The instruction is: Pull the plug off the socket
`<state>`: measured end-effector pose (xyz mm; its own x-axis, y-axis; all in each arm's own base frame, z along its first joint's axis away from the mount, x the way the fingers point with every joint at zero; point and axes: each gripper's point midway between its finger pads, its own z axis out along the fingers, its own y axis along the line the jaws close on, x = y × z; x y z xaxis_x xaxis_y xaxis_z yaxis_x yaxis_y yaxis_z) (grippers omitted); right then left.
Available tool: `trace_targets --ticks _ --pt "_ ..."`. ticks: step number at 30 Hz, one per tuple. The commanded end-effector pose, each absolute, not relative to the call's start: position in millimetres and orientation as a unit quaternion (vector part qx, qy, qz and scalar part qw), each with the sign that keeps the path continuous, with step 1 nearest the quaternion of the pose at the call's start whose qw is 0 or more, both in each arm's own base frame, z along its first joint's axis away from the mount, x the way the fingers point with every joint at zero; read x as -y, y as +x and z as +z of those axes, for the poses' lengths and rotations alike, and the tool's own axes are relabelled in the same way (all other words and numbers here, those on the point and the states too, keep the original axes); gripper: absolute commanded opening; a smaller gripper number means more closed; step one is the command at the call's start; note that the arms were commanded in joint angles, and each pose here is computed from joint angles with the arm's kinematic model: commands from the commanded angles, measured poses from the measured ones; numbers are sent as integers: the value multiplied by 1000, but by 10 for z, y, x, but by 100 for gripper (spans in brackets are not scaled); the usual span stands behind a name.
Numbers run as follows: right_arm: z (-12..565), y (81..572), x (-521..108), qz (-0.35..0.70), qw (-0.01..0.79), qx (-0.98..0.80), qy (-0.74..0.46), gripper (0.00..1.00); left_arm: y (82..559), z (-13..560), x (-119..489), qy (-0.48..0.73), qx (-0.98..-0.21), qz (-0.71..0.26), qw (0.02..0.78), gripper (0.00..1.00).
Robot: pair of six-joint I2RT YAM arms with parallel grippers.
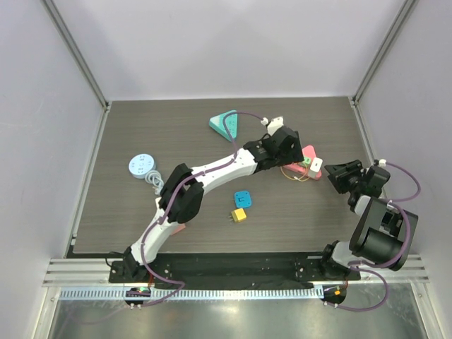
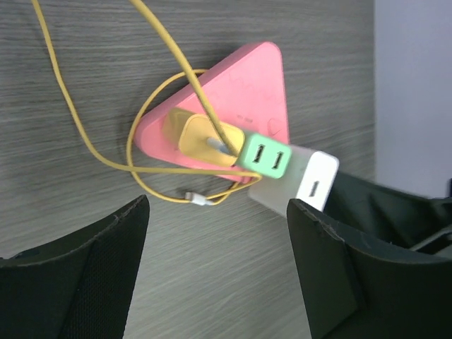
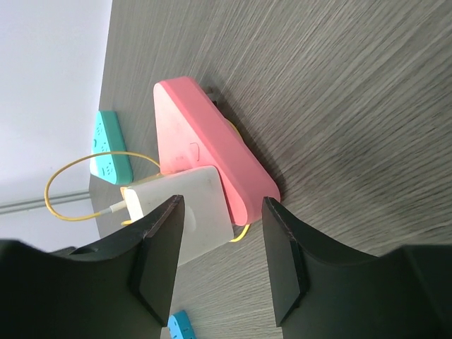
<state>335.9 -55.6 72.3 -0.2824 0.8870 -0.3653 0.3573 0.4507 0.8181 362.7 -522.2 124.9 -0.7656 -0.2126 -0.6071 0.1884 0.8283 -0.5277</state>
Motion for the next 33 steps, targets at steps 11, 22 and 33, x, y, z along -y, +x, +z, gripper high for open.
trace_targets --ticks 11,22,33 --pt "875 3424 661 276 471 -736 401 54 4038 1642 5332 -232 -837 -361 338 75" --pt "852 3458 646 287 466 -734 402 54 4089 1404 5244 -270 -840 -330 337 76" --pt "829 3466 660 283 463 -737 403 54 4134 1214 5403 -282 -838 -342 318 75"
